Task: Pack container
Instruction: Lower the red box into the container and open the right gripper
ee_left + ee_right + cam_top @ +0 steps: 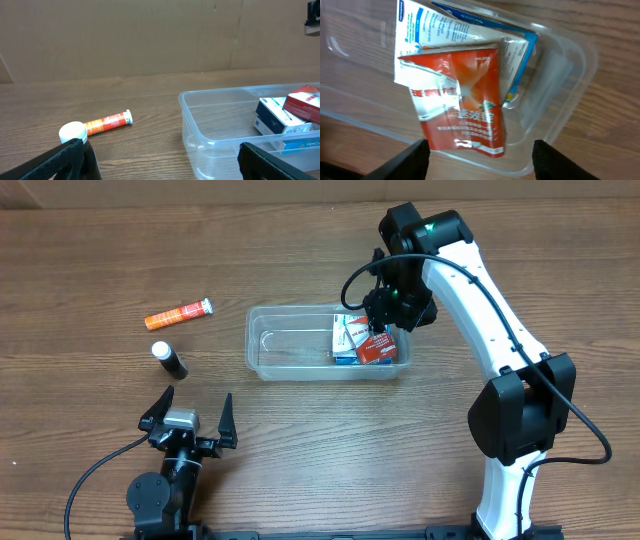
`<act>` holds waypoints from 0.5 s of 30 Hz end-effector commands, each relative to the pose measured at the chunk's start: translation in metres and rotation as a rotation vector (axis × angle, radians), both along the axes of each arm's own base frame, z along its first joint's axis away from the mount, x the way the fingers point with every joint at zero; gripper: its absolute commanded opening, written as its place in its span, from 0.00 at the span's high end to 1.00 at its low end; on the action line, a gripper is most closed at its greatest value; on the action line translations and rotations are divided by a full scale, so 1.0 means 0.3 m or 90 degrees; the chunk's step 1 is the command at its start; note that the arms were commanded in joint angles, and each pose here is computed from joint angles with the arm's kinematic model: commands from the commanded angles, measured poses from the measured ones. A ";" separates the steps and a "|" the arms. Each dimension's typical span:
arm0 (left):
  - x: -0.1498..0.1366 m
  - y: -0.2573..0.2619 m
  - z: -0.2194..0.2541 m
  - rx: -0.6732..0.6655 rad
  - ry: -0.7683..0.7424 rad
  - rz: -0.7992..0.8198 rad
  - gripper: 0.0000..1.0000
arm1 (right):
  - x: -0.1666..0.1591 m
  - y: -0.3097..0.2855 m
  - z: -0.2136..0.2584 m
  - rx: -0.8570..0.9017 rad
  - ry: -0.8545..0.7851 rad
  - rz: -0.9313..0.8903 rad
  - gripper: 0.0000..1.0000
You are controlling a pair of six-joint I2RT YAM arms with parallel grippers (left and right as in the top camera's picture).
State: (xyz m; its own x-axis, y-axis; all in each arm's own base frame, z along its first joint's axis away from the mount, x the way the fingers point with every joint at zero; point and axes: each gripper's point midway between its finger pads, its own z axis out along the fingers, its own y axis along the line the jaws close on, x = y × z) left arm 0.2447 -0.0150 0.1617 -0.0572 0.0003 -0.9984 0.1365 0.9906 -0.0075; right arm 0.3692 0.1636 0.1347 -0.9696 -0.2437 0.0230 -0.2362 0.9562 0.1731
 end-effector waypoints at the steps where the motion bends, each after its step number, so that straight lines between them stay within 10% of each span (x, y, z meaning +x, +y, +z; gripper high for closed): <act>1: -0.001 0.002 0.002 0.006 -0.005 0.001 0.00 | -0.033 0.025 0.015 0.015 0.022 -0.089 0.37; 15: -0.001 0.002 0.002 0.006 -0.005 0.001 0.00 | -0.107 0.107 -0.069 0.015 0.072 -0.118 0.44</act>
State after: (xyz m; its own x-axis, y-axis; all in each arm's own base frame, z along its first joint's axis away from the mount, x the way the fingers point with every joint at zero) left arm 0.2447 -0.0150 0.1617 -0.0571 0.0007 -0.9984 0.1365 0.9906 -0.0071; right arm 0.3385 0.1917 0.1019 -0.9853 -0.0662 0.1572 -0.0359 0.9815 0.1879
